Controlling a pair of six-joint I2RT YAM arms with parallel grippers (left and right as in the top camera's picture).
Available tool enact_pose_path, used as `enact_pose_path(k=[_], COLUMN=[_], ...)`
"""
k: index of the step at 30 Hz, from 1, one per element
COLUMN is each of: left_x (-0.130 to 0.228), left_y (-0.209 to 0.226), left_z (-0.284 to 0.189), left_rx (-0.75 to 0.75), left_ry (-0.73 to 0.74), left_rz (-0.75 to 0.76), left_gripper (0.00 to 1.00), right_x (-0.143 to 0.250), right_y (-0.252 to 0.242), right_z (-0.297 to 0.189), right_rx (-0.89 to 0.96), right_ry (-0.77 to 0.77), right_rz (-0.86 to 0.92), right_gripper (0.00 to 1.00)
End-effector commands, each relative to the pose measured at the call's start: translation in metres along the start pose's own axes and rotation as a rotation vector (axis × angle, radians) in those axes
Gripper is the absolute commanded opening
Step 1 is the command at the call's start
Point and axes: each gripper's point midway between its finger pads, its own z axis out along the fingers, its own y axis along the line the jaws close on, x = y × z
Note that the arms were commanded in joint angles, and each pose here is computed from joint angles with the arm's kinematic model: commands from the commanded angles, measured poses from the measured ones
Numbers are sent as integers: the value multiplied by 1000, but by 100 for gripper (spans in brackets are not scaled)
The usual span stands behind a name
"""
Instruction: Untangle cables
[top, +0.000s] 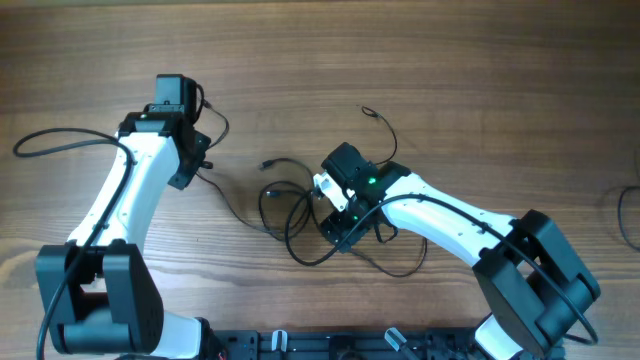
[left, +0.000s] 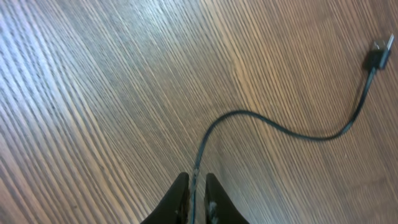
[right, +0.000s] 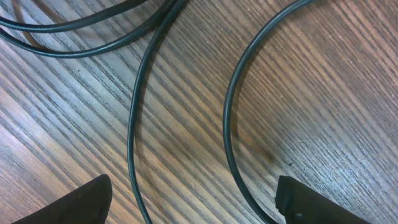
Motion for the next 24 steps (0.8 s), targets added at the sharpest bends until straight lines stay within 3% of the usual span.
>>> enact_pose_path(k=[1, 5, 8, 15, 16, 18, 24], left_x=[-3, -3, -3, -1, -1, 0, 1], left_y=[1, 1, 1, 5, 6, 7, 7], left_z=[-2, -2, -2, -2, -2, -2, -2], left_rx=[4, 4, 4, -9, -13, -18, -18], left_ry=[1, 1, 1, 8, 10, 13, 18], left_rz=[-3, -3, -3, 1, 2, 3, 4], left_gripper=[11, 12, 12, 16, 17, 17, 17], right_x=[12, 13, 16, 30, 29, 28, -5], right_y=[14, 32, 29, 14, 13, 14, -35], right_z=[6, 10, 21, 47, 47, 46, 18], right_rx=[-45, -45, 54, 168, 171, 170, 296], right_ry=[45, 55, 75, 142, 141, 138, 52], right_rz=[13, -29, -10, 106, 106, 107, 281], right_gripper=[86, 87, 89, 81, 76, 4, 4])
